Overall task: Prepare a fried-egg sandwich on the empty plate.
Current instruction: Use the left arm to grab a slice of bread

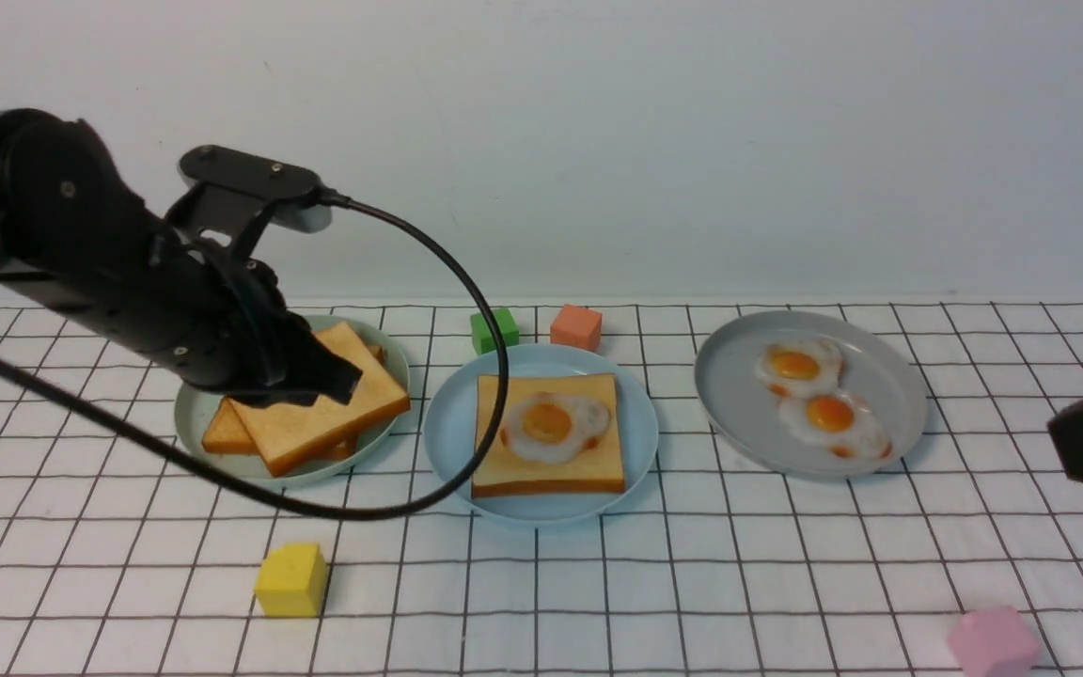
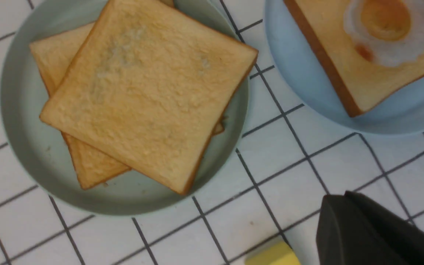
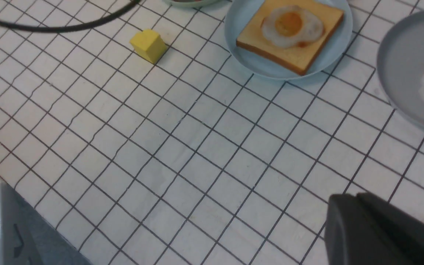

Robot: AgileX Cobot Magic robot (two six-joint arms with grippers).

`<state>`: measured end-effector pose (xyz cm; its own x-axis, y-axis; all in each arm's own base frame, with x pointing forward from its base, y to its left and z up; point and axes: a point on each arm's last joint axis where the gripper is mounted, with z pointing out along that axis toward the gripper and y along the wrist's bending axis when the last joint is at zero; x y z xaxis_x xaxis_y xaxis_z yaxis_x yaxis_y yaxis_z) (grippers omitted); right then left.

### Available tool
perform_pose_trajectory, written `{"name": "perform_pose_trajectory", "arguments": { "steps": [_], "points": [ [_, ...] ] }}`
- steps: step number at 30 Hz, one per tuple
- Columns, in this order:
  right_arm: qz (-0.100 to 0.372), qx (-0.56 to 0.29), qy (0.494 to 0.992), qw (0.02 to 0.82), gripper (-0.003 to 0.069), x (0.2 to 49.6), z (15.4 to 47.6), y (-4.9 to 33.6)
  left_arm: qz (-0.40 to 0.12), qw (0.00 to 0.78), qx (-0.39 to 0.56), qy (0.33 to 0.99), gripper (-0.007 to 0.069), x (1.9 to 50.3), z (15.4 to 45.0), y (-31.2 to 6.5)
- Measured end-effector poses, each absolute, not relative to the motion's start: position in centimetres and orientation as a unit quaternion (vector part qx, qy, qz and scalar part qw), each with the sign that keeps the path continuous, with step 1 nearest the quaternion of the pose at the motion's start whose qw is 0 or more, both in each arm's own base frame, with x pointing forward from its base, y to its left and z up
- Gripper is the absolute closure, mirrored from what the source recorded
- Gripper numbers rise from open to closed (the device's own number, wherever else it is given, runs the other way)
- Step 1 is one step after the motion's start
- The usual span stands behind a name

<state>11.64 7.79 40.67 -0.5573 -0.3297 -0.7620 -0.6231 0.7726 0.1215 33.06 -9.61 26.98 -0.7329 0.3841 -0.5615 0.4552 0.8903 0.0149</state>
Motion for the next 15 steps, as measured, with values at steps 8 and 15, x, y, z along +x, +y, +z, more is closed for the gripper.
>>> {"name": "perform_pose_trajectory", "arguments": {
  "steps": [8,15],
  "points": [
    [0.183,-0.276,0.838,0.434,0.0656,10.1,40.4,6.9,-0.008,0.25,0.258,0.933,0.051,37.0,23.3,-9.6],
    [0.165,-0.271,0.834,0.451,0.0655,10.7,40.0,6.7,0.026,0.242,0.281,0.928,0.0232,38.1,21.2,-9.4]
  ]
}}
